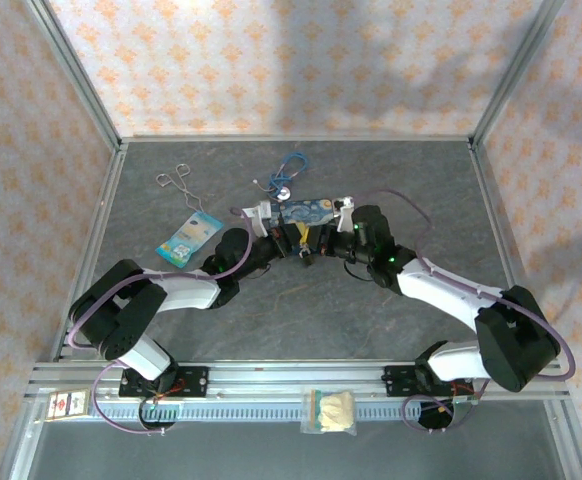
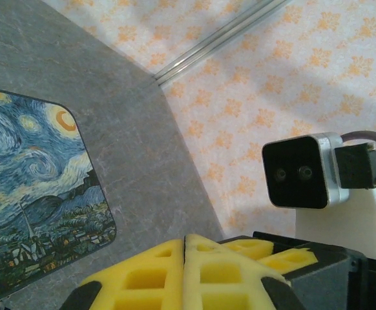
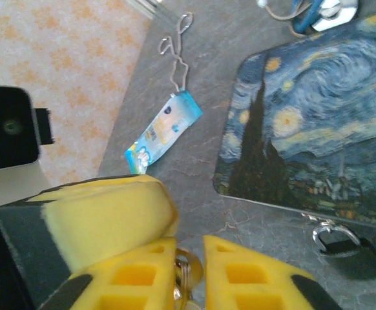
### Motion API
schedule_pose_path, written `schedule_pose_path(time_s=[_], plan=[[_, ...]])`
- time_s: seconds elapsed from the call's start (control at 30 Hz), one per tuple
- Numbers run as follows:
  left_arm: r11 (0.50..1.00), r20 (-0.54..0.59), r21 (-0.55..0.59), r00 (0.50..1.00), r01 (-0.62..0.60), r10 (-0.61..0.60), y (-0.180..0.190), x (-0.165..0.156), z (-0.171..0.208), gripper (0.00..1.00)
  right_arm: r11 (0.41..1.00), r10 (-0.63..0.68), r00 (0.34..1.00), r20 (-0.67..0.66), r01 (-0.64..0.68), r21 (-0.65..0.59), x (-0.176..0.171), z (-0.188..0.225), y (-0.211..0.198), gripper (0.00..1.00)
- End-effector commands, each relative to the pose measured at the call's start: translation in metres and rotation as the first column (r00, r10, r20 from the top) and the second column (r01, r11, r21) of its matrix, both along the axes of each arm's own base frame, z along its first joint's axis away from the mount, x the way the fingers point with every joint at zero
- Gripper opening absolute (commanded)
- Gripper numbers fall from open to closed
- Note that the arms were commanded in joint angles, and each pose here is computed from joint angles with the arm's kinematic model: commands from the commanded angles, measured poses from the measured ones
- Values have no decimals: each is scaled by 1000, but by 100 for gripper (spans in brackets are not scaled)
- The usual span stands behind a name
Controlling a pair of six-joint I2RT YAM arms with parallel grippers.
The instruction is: Unlock the padlock with the key
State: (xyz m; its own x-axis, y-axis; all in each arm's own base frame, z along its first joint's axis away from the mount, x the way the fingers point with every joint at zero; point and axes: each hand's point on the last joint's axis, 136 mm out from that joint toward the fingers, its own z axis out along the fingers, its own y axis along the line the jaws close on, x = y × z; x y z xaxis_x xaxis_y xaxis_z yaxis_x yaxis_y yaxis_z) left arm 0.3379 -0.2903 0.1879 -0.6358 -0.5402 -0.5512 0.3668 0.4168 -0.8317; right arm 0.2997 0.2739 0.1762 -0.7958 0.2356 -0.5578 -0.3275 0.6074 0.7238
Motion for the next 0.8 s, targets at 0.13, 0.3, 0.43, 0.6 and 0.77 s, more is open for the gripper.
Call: schedule_pose_path(time_s=[0.13,0.3,0.43,0.6,0.77], plan=[[999,93,4,995,-39,39,14,1,26,0,994,-110,964,244,113,-1,12,63,-36,45],[999,174,-47,985,5,4,11,-7,52,0,991,17,935,354,-62,116,-5,93,-20,45],[993,237,-118,972,28,1,14,-15,75,0,956,87,916,393,-187,225,-17,110,-5,45],[986,260,-166,965,18,26,21,-20,89,0,929,99,906,411,-232,287,-19,115,1,40],[981,263,-195,964,23,30,23,-23,93,0,888,155,901,406,-308,342,-27,115,10,37]])
